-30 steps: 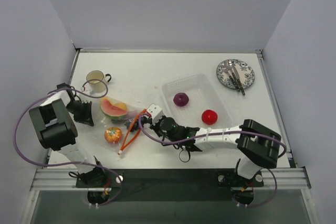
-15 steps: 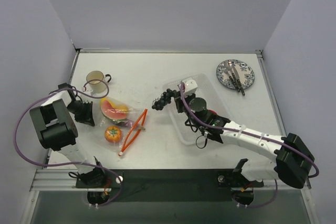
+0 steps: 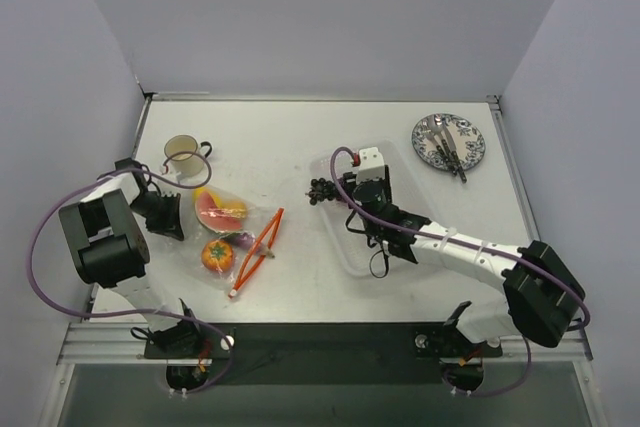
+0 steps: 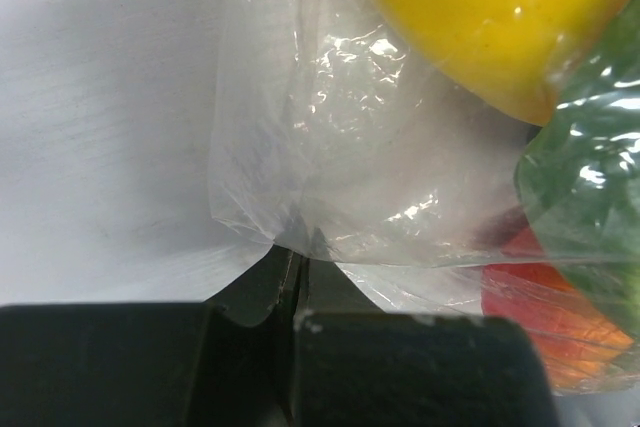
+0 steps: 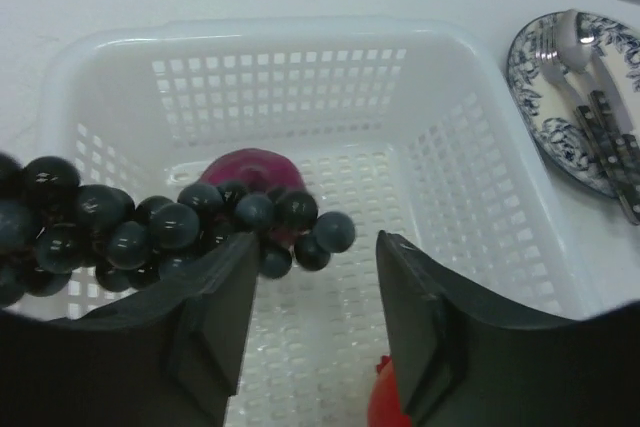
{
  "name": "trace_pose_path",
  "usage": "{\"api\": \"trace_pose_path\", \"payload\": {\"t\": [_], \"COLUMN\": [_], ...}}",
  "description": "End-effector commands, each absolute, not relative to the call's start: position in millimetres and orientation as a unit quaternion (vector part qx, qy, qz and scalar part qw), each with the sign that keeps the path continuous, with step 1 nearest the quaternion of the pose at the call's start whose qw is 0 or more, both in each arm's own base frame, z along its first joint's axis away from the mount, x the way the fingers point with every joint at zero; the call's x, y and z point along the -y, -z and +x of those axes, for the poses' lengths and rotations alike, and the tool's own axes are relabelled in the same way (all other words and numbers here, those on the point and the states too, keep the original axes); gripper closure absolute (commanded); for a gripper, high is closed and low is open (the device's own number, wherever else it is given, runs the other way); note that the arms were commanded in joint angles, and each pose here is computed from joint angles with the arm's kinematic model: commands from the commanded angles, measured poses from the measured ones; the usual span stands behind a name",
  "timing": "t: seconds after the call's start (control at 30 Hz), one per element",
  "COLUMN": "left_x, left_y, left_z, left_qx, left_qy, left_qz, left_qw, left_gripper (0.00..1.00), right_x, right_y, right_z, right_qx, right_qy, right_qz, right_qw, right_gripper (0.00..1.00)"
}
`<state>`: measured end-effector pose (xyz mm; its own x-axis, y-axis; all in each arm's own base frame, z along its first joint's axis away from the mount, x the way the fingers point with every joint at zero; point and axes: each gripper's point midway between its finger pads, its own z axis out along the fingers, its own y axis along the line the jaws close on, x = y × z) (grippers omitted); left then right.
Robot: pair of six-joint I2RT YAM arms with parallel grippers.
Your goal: Open the zip-top bag and remove the fake food
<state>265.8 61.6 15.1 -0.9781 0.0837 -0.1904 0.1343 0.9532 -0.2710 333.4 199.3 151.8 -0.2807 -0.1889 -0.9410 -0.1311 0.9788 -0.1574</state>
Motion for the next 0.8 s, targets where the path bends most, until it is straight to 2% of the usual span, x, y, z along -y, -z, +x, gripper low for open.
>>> {"api": "trace_pose_path", "payload": {"t": [0.0, 0.03, 0.1, 0.17, 0.3, 0.43, 0.57, 0.73, 0.77], "left_x": [-56.5, -56.9, -56.8, -55.9, -56.8, -56.0, -54.2, -52.9, -52.8], "left_y": [-23.1, -24.3, -23.8, -23.0, -19.1, -19.8, -21.6, -23.2, -22.8], "left_z": [274.4, 274.3, 274.6, 274.5, 273.9, 275.6, 276.2, 277.8, 277.6], "left_qx": [-0.980, -0.980, -0.980, -0.980, -0.981, -0.981, -0.980, -0.980, -0.980], "left_qy": [0.148, 0.148, 0.147, 0.148, 0.149, 0.151, 0.152, 0.152, 0.151], "left_qz": [0.061, 0.060, 0.061, 0.062, 0.059, 0.058, 0.059, 0.060, 0.061], "left_qw": [0.115, 0.116, 0.116, 0.114, 0.111, 0.112, 0.113, 0.116, 0.116], "left_gripper": [1.00, 1.00, 1.00, 1.00, 1.00, 1.00, 1.00, 1.00, 1.00], "right_x": [-188.6, -185.3, -184.7, -195.9, -267.1, -342.8, -380.2, -418.3, -429.2], "right_y": [-187.0, -192.2, -209.6, -225.9, -229.9, -194.1, -139.4, -107.3, -102.4], "right_z": [338.2, 336.8, 328.5, 319.0, 278.5, 228.9, 218.1, 215.4, 219.7], "right_qx": [-0.782, -0.778, -0.761, -0.739, -0.717, -0.697, -0.708, -0.711, -0.715], "right_qy": [0.061, 0.069, 0.072, 0.072, -0.021, -0.177, -0.227, -0.273, -0.276], "right_qz": [-0.071, -0.066, -0.064, -0.098, -0.229, -0.364, -0.388, -0.400, -0.396], "right_qw": [0.617, 0.621, 0.641, 0.663, 0.658, 0.592, 0.544, 0.510, 0.505], "right_gripper": [0.35, 0.23, 0.05, 0.00, 0.00, 0.00, 0.05, 0.24, 0.31]}}
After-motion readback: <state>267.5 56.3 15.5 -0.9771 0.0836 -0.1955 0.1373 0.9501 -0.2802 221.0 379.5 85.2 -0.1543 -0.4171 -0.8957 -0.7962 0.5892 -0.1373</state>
